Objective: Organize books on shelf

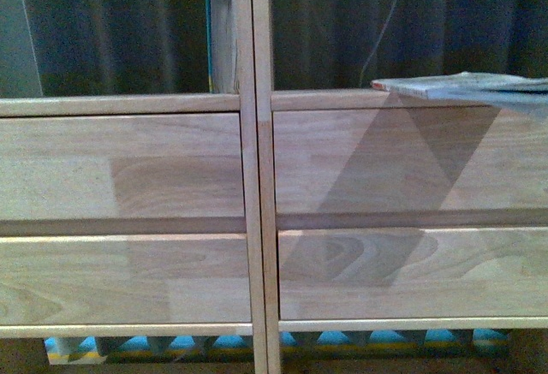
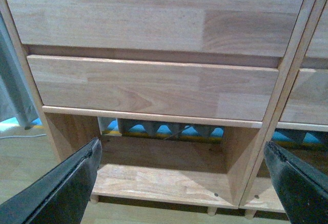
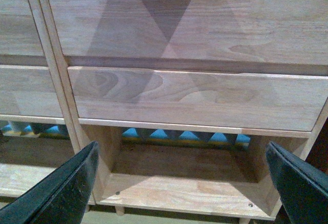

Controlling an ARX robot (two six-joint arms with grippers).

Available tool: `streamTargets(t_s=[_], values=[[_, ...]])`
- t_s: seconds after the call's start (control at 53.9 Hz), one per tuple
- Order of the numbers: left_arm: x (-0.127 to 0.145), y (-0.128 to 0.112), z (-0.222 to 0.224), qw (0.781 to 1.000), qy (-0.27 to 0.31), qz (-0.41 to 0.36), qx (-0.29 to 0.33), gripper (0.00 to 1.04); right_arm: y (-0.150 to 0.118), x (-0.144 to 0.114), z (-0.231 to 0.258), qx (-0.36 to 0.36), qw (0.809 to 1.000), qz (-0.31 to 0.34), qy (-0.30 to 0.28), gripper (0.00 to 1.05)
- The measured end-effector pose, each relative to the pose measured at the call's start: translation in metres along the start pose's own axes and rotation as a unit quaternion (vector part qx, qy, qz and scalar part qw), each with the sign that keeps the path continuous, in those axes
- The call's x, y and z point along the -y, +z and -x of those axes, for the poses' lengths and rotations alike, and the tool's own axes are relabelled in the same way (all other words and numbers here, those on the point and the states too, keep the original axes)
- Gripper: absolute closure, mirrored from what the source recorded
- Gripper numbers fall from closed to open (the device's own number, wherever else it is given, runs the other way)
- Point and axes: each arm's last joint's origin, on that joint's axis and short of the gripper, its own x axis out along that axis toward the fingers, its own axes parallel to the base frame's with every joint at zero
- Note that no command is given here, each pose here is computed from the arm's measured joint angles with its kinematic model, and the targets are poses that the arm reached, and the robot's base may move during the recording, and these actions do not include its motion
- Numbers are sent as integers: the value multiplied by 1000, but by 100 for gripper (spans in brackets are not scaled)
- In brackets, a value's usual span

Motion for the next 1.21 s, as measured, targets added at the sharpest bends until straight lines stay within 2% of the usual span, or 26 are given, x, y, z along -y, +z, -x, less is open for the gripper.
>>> streamTargets(t_s=[0.019, 0.056, 0.093, 0.186, 0.297, 0.408, 0.538, 0.706, 0.928, 1.207], values=[[0, 0, 0, 1000, 0, 0, 0, 7, 0, 0, 0, -1, 1000, -2, 3, 7], [0, 0, 0, 1000, 0, 0, 0, 7, -1, 0, -1, -22, 998, -26, 51, 7], [0, 0, 0, 1000, -1, 0, 0, 7, 3, 4, -5, -55, 987, -95, 119, 7], [0, 0, 0, 1000, -1, 0, 0, 7, 18, 9, -15, -73, 963, -185, 180, 7], [0, 0, 0, 1000, 0, 0, 0, 7, 46, 10, -35, -66, 942, -265, 195, 7], [0, 0, 0, 1000, 0, 0, 0, 7, 69, 4, -66, -78, 910, -351, 205, 7], [0, 0, 0, 1000, 0, 0, 0, 7, 82, -12, -110, -106, 871, -438, 198, 7], [0, 0, 0, 1000, 0, 0, 0, 7, 84, -25, -157, -122, 840, -504, 161, 7], [0, 0, 0, 1000, 0, 0, 0, 7, 97, -29, -202, -101, 827, -538, 128, 7], [0, 0, 0, 1000, 0, 0, 0, 7, 106, -22, -243, -90, 825, -552, 80, 7]])
